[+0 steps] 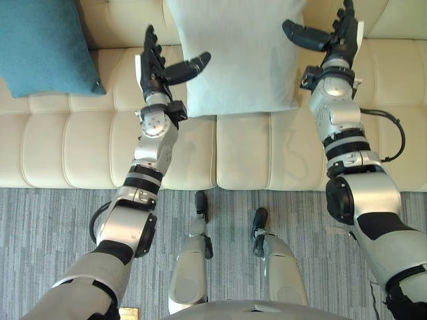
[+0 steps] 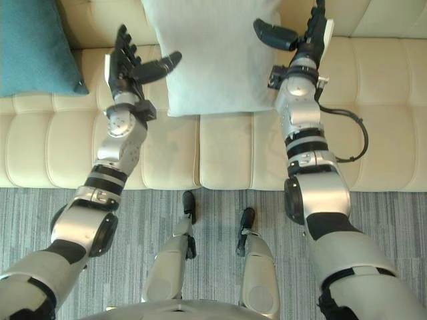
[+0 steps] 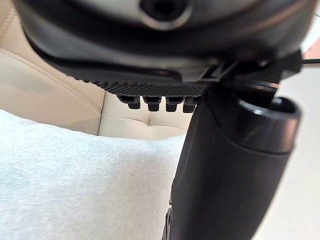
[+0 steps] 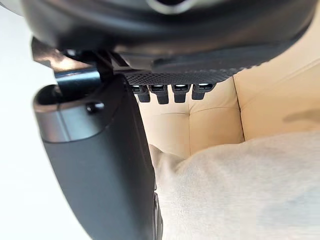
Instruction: Pick up cushions and gather them together orderly.
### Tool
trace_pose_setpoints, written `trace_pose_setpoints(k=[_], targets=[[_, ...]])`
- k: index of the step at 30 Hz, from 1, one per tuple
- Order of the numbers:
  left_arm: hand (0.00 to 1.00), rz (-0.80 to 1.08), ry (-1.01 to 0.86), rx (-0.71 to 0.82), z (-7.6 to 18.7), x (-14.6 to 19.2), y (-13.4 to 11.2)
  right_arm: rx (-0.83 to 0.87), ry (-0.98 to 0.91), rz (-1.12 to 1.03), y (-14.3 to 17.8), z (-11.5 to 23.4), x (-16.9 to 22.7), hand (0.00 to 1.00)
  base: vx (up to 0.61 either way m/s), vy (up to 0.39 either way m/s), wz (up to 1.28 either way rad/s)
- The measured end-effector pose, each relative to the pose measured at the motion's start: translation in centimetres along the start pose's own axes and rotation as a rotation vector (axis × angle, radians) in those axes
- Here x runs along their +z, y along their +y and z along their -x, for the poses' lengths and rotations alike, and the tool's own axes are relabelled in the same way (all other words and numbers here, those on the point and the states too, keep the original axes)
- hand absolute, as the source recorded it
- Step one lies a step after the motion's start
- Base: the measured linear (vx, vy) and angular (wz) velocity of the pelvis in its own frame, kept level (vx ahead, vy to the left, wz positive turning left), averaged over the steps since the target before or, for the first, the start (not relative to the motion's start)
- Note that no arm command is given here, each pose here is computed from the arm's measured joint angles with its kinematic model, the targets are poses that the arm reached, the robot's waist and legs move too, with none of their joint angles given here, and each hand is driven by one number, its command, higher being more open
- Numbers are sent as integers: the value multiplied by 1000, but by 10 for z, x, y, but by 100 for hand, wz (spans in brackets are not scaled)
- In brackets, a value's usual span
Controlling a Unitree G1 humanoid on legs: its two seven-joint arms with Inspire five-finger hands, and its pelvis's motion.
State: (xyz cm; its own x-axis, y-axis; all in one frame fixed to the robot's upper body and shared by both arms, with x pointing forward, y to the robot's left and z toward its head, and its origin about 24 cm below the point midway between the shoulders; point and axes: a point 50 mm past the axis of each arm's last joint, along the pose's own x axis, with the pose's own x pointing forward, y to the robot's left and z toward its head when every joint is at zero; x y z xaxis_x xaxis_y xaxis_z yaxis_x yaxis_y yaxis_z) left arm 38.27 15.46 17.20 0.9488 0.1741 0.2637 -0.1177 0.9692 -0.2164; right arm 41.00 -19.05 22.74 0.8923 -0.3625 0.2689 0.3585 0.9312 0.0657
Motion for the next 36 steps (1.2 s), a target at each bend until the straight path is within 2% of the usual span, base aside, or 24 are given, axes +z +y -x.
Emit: trace_pose_setpoints(k=[3,7,10,13,17,19,20,21,23,24,25,28,36], targets=[[100,0,-47,15,-14,20,-7,-19,-27,-5,3,-11,24,100,-38,-70,3],[100,14,-110,46,-24,43,-4,-51,-88,-35,6,-17,54,100,-28,-79,-2],[100,29,-111,82,-24,44,3,-87,-96,-91,-3,-21,63,100,-6,-84,-2],[100,47,-119,101,-10,36,17,-110,-133,-117,-13,-19,66,100,8,-75,-6],[100,30,-32,98,32,-7,42,-122,-215,-74,-51,5,41,100,28,-82,-3],[100,10,118,124,68,-50,64,-110,-142,-12,-78,36,-10,100,35,-92,-10],[100,8,143,126,76,-57,67,-107,-121,-8,-83,43,-20,100,24,-72,-18],[100,-2,226,134,100,-79,76,-106,-25,13,-94,68,-56,100,17,-44,-19],[100,-25,342,140,133,-104,86,-122,132,35,-108,108,-104,100,32,-54,-22],[100,-32,422,148,155,-117,93,-138,256,53,-116,140,-136,100,35,-43,-19],[100,-44,445,147,162,-121,95,-144,297,63,-119,151,-145,100,31,-38,-13],[100,-106,574,139,203,-141,106,-174,517,131,-137,220,-187,100,34,-24,-6],[100,-180,944,273,286,-191,136,-168,887,224,-150,309,-241,100,35,2,-5]])
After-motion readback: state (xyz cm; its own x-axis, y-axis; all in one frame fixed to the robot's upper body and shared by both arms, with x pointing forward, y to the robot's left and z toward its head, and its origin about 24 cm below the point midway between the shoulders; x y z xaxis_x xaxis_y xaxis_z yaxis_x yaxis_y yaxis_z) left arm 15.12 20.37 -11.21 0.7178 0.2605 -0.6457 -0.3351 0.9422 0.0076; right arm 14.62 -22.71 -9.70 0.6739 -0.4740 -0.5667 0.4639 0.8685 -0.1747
